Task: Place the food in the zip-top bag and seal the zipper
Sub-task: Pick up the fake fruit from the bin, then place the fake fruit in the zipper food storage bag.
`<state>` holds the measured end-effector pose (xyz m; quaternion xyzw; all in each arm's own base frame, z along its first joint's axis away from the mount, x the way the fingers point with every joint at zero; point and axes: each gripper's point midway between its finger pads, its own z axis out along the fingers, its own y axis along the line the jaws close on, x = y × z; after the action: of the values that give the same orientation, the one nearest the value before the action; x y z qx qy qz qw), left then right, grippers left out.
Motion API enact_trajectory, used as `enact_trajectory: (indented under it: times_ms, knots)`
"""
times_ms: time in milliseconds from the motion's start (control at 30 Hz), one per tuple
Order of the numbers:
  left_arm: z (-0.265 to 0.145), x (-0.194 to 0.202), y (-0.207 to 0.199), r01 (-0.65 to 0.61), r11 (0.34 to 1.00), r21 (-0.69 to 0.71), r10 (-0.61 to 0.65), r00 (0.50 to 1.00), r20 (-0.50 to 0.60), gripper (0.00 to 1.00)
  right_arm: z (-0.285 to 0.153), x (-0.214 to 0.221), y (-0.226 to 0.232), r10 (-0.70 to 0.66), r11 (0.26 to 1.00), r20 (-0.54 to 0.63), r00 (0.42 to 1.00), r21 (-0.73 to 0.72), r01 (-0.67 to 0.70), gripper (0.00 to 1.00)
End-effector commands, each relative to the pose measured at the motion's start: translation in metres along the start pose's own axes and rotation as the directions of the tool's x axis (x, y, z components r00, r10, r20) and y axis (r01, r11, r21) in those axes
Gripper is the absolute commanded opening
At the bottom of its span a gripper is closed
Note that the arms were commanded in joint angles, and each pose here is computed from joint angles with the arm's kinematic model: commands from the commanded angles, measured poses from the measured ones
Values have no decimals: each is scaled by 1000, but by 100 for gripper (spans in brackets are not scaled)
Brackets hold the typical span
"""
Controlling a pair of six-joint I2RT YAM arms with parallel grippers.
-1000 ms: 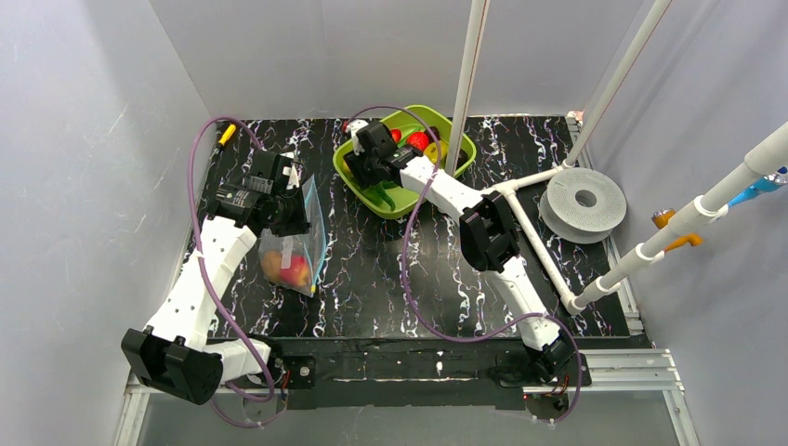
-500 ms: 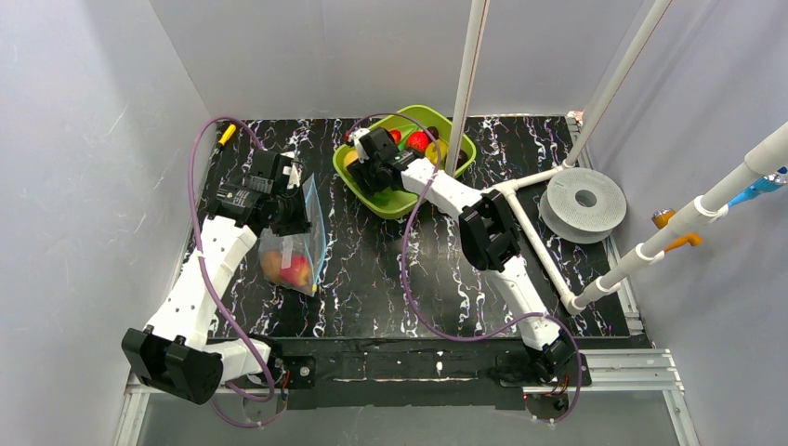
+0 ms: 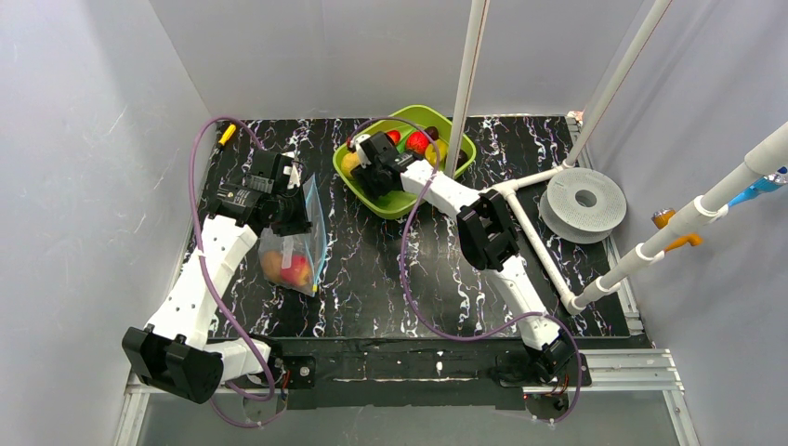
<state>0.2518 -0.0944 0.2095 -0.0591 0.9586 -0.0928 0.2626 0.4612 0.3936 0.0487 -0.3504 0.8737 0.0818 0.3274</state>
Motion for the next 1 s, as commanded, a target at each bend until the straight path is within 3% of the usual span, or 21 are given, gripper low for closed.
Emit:
enact_trajectory:
  times_ms: [0,233,400,567,667,967]
  knots:
    - [0,8,-3,16,1000,23,-16,1000,-22,0,-14,-20,3,6,1000,37,999,-16,-5,56]
    - [1,6,-6,30,999,33,-30,999,-13,0,-69,-91,-13,12,999,232,973,35,-21,37]
    - [3,6,-6,51,998,30,-51,999,-6,0,-117,-110,-19,58,996,283,957,45,-74,28]
    - [4,2,-10,85,995,53,-87,996,23,0,-156,-92,3,222,975,234,947,-74,-210,17]
    - [7,1,-15,108,991,84,-111,993,31,0,-179,-74,38,311,936,174,934,-227,-269,13]
    - [17,-5,-21,115,988,104,-119,992,31,0,-255,-31,99,347,830,81,934,-490,-266,11]
